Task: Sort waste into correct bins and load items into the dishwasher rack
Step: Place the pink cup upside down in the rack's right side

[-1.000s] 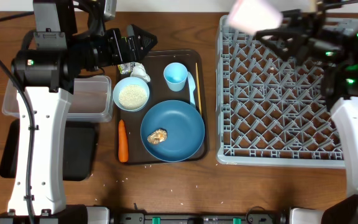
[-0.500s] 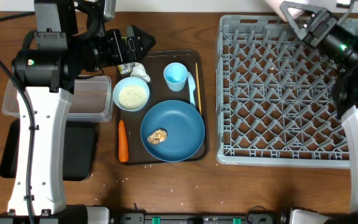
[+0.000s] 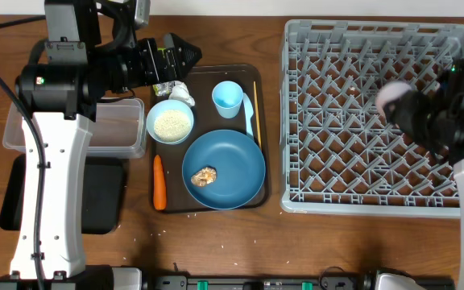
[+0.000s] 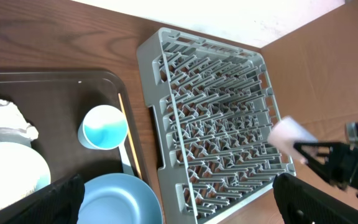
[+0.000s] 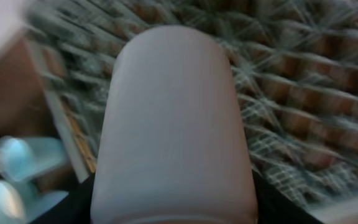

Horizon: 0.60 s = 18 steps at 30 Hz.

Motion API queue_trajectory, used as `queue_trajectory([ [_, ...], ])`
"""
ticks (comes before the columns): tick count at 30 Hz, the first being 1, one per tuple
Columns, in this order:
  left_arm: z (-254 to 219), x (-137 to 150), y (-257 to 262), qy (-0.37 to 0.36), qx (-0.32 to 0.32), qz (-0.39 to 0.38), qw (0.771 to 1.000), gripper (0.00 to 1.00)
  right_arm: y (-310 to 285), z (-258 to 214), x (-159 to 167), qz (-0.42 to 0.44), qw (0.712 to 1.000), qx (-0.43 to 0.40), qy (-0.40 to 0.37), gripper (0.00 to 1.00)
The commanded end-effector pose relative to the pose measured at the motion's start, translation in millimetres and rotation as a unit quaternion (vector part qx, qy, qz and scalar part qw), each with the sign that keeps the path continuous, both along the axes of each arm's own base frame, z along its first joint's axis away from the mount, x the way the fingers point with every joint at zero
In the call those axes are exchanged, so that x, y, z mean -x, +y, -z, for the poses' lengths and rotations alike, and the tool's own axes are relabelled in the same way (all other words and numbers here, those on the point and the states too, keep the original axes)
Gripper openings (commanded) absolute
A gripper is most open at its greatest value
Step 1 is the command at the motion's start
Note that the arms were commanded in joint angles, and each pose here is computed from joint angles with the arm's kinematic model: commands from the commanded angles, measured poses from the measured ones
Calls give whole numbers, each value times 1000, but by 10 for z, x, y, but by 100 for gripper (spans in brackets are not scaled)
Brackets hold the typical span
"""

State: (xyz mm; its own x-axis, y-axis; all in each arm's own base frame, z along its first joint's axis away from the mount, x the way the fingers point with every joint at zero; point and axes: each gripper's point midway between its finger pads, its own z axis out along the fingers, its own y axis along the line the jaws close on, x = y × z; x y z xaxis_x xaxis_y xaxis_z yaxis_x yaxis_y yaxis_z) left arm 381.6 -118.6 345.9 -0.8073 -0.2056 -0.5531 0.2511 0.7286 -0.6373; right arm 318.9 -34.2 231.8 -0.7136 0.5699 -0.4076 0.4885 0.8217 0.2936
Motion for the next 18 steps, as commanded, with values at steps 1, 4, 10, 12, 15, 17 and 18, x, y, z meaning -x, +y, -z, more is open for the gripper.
queue_trajectory([
  [1, -22, -8, 13, -9, -7, 2, 1000, 98, -358, -68, 239, 21, 996, 84, 33, 45],
  [4, -21, -7, 13, -9, -7, 2, 1000, 98, -519, 60, 445, 36, 994, 69, 81, 45],
  [10, -21, -6, 12, -9, -6, 2, 1000, 98, -875, 290, 578, 74, 987, 46, 134, 45],
  [12, -22, -7, 12, -9, -6, 2, 1000, 98, -984, 376, 543, 88, 985, 41, 142, 45],
  [15, -18, -6, 12, -9, -6, 2, 1000, 98, -1083, 521, 443, 94, 983, 36, 153, 46],
  [17, -13, -1, 12, -7, -6, 2, 1000, 98, -1076, 655, 393, 89, 981, 21, 168, 47],
  [18, -8, 4, 12, -5, -6, 2, 1000, 98, -1050, 716, 369, 85, 981, 8, 175, 48],
])
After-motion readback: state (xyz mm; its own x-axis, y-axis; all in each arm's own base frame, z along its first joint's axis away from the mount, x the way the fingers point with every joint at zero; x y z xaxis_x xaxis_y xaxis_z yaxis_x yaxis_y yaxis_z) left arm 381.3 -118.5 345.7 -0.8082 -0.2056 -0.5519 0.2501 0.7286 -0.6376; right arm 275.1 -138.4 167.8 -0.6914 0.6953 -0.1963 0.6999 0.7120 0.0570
